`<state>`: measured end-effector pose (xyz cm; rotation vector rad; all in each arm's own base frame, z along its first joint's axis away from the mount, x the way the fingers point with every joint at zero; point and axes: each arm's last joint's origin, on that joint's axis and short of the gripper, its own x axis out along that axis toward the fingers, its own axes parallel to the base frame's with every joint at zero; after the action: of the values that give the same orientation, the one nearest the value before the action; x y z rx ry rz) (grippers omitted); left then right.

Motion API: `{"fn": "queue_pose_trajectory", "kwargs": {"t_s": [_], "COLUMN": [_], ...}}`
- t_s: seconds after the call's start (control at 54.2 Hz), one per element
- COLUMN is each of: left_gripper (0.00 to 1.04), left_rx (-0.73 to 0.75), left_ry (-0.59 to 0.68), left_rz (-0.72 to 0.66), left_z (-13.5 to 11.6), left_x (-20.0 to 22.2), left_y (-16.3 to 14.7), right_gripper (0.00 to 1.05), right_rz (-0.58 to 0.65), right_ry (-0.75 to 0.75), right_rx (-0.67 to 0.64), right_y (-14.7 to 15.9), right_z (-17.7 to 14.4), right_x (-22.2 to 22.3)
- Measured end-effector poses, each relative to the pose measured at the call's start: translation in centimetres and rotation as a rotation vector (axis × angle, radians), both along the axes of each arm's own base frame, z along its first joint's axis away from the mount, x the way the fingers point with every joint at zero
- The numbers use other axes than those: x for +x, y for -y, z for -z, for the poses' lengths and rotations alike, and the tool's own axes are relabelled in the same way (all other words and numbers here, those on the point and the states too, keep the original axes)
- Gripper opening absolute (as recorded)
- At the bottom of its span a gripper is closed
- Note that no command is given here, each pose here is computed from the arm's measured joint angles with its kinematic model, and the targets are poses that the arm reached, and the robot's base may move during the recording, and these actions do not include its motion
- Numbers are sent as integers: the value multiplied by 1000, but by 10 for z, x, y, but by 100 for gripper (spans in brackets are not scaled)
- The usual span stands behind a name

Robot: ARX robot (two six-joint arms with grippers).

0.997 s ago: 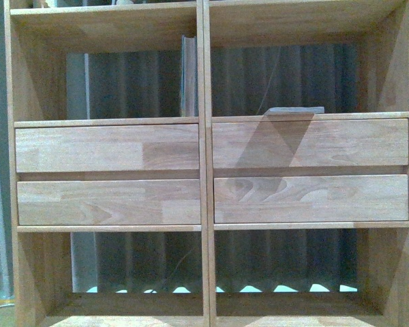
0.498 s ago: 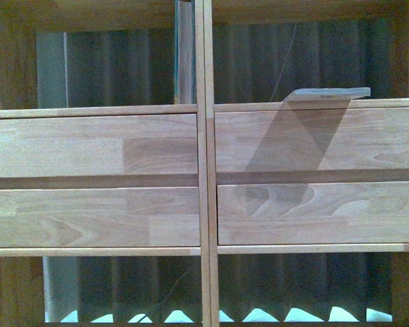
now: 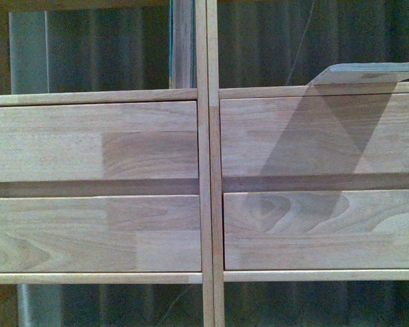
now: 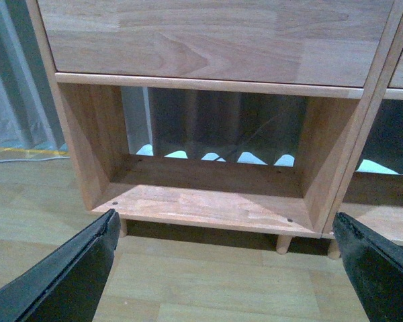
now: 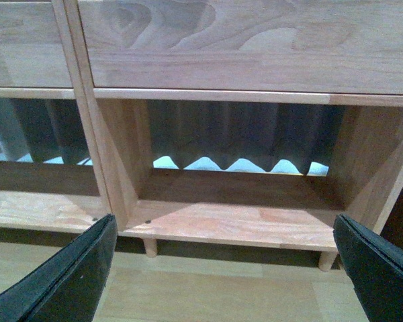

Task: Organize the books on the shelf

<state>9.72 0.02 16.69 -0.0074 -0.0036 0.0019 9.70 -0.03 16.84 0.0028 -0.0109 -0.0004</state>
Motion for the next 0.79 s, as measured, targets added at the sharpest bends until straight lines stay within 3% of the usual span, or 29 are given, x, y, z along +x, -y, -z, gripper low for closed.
{"fn": "queue_pose_trajectory", "kwargs": {"t_s": [0.185,0.295,0.443,0.628,0.794], "left_gripper": [98,98,98,98,98], "left_rx": [0,0,0,0,0], "left_ry": [0,0,0,0,0], "left_rz": [0,0,0,0,0], "left_z": [0,0,0,0,0], "left_x": [0,0,0,0,0], "left_y": [0,0,0,0,0], "right_gripper": [98,98,98,98,98], "right_rz": [-1,-161,-157,-153,-129], "right_ry": [0,26,25,57,58], "right_rx": [0,152,309,324,317], "right_y": [0,4,14,17,11], "right_z": [0,-7,-26,-43,-16], "right_x": [0,1,1,1,1]}}
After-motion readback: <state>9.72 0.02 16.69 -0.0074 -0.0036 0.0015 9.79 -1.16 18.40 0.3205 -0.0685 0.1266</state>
